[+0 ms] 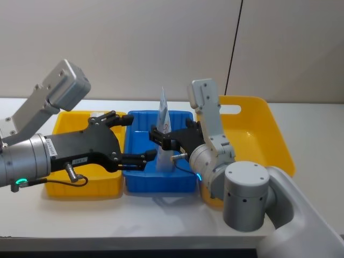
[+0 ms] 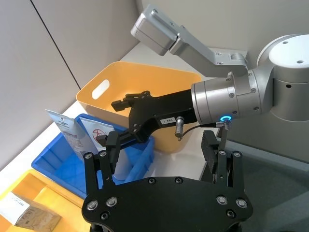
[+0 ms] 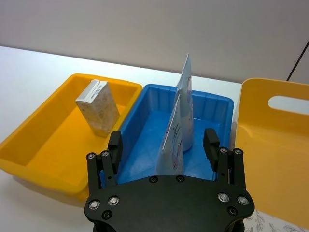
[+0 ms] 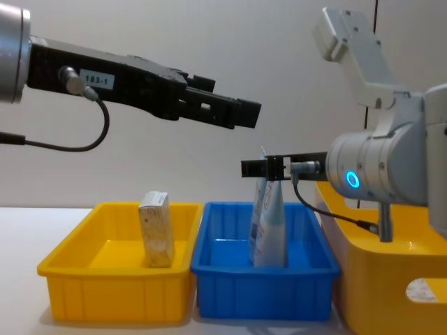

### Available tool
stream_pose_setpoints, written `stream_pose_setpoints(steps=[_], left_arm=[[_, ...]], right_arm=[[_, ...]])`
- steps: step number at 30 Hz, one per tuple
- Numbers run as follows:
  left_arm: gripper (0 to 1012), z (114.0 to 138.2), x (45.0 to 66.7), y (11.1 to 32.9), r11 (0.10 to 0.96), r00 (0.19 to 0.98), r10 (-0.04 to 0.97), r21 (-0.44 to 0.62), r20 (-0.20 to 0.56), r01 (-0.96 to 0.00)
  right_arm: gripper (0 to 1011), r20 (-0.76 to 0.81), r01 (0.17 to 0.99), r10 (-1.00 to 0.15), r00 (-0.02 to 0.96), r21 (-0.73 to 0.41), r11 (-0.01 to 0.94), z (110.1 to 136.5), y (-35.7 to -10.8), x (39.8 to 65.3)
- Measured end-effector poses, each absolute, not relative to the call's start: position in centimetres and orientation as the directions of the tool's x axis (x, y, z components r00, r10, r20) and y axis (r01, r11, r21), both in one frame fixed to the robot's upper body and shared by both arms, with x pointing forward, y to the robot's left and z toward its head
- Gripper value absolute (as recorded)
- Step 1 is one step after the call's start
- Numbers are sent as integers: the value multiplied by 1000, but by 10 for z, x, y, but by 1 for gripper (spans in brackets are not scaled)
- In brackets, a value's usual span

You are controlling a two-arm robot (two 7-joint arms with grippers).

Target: Bimanual collaborative sorting of washing and personal care products

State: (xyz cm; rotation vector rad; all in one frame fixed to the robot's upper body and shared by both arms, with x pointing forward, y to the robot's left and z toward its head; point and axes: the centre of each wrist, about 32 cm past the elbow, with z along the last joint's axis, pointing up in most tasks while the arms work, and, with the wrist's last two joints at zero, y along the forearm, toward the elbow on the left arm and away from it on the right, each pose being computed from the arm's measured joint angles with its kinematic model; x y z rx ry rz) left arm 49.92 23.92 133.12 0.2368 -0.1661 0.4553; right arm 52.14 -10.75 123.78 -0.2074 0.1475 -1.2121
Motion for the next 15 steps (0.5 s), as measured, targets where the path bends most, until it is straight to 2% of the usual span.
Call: stream_pose_setpoints(steps=[15], left_arm=[[1001, 1331, 499, 239, 871, 885, 414, 189, 211, -453]], right_arm=[[1004, 22, 915, -947, 320, -266, 303, 1233, -102, 533]])
